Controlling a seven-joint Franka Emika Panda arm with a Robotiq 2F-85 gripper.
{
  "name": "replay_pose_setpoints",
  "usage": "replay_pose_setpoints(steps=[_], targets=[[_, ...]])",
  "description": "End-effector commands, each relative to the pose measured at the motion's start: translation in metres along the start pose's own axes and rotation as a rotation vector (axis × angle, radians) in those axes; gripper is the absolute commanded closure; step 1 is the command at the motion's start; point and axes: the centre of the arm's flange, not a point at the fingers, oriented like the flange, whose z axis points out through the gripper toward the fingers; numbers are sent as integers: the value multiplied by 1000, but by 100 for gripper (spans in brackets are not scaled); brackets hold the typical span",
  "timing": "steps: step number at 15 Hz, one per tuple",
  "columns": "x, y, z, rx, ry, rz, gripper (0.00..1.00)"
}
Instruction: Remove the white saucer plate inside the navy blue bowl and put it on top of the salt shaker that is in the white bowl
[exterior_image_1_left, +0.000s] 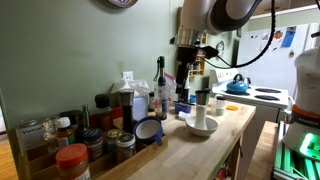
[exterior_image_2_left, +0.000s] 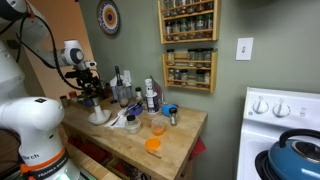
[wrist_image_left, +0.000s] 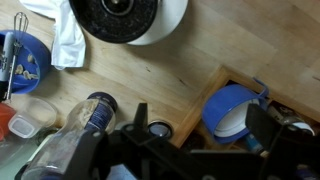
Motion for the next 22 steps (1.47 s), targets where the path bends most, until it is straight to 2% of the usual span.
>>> replay_pose_setpoints(steps=[1, 9, 14, 18, 20, 21, 22], targets=[[0, 0, 0, 0, 0, 0, 0], [0, 0, 0, 0, 0, 0, 0], [56, -48, 2, -96, 59, 40, 0], [82, -86, 30, -96, -66, 53, 0], [91, -92, 41, -44, -116, 58, 0], [64, -78, 26, -73, -60, 49, 0], [70, -82, 34, -60, -76, 49, 0]])
